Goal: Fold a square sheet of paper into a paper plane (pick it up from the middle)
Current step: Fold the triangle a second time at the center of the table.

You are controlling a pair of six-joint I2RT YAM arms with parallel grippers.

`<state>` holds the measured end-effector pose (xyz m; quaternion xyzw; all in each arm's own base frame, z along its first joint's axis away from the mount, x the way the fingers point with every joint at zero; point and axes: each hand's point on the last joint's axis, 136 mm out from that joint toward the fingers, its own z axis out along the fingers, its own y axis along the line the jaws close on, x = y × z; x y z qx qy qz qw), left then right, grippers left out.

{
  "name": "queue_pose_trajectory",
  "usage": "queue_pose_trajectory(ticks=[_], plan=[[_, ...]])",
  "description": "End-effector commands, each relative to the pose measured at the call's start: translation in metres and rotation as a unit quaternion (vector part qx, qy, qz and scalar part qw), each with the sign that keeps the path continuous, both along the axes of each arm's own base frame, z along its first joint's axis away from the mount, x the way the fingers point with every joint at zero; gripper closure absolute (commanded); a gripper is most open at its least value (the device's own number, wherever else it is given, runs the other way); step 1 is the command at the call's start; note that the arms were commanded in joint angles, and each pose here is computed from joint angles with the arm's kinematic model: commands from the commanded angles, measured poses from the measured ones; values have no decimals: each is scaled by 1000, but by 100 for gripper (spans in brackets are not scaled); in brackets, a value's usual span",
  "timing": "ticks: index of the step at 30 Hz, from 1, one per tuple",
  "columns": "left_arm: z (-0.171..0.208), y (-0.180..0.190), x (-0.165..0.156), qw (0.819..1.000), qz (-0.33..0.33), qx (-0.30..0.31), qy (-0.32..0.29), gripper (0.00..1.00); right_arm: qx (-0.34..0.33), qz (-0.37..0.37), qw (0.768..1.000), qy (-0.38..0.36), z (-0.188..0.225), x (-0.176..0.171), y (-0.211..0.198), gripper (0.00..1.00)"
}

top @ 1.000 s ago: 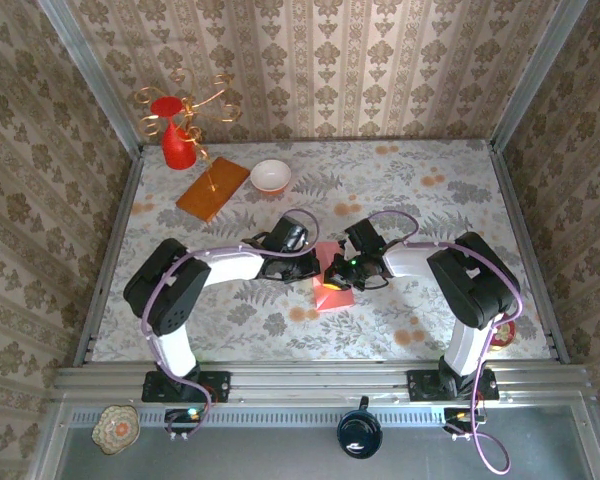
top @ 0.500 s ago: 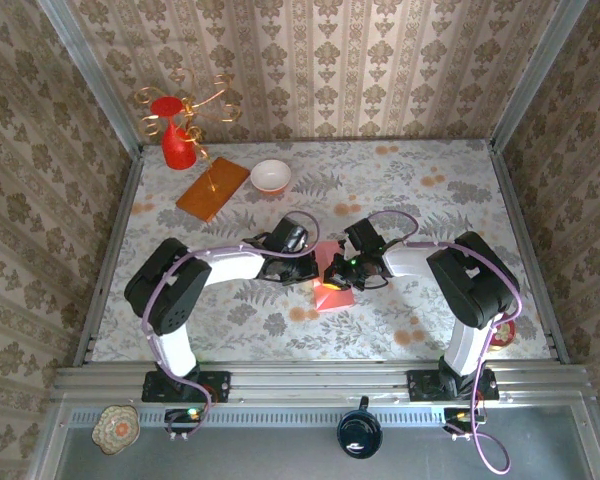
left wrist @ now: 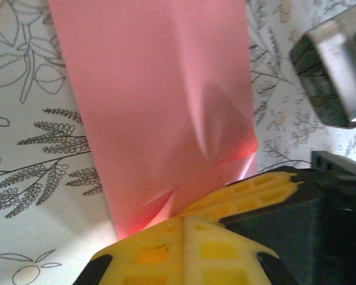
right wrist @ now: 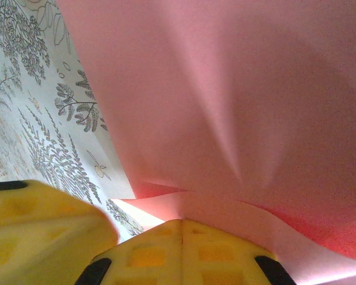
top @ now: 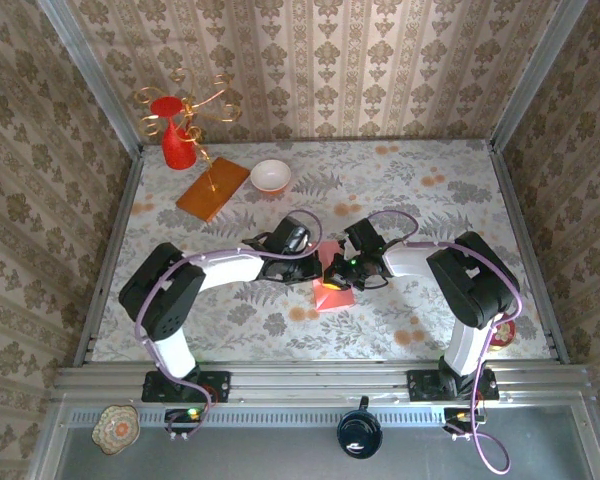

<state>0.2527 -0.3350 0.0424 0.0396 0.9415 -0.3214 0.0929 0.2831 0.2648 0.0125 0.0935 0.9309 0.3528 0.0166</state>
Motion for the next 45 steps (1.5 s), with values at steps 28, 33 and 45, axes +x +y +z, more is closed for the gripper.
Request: queue_pose_trajectory(ticks=[28,33,45], plan=[[-43,20,-11,993,0,104,49,100,-45,-22,998,-49,6,18,-34,100],[-42,19,-11,994,0,102,49,100,-69,-40,996,-27,-11,15,-50,100],[-46,21,-12,993,3,109,55,100,-82,-82,993,-16,-22,13,-74,100]])
